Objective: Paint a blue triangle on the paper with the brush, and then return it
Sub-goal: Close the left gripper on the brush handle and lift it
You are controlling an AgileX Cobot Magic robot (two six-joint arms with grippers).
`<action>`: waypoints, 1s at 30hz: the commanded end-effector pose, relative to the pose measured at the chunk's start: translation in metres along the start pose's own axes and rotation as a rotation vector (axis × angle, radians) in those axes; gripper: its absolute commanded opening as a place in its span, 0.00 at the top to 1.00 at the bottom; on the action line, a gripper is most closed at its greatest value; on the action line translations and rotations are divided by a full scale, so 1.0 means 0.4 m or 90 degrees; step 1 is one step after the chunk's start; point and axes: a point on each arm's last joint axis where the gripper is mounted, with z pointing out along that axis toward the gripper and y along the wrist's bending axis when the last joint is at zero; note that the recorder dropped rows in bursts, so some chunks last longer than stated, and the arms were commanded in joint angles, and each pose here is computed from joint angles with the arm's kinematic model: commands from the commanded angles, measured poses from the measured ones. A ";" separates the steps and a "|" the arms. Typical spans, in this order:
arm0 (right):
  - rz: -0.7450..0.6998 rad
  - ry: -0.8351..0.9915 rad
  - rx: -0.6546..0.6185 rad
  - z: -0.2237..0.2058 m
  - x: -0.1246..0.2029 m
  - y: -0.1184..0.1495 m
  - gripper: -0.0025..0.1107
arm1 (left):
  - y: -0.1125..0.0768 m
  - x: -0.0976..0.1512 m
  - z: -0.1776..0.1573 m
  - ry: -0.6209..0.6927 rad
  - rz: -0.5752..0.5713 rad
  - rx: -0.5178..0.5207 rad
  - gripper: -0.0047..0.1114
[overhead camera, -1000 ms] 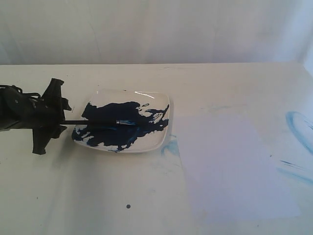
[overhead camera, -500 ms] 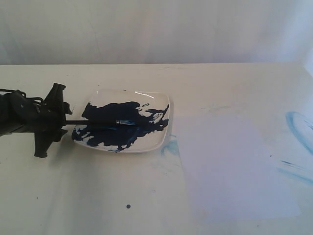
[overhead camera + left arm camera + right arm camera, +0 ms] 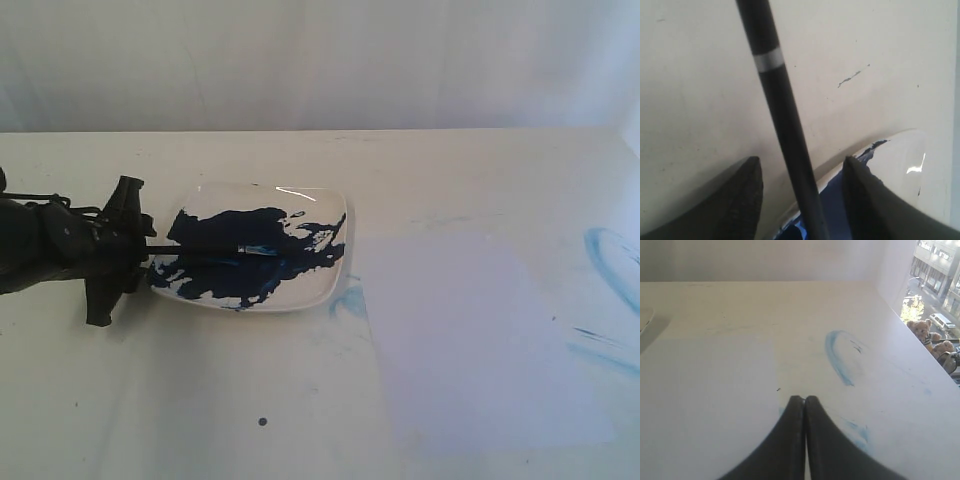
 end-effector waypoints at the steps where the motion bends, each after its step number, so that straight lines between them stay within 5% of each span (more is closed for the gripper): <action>1: 0.002 -0.015 -0.001 -0.003 -0.007 0.000 0.98 | -0.001 0.004 0.000 0.001 -0.011 0.000 0.57; 6: 0.002 -0.015 -0.001 -0.003 -0.007 0.000 0.98 | -0.001 0.004 0.000 0.001 -0.011 0.000 0.70; 30: 0.002 -0.015 -0.001 -0.003 -0.007 0.000 0.98 | -0.009 -0.001 0.000 -0.014 -0.014 0.022 0.89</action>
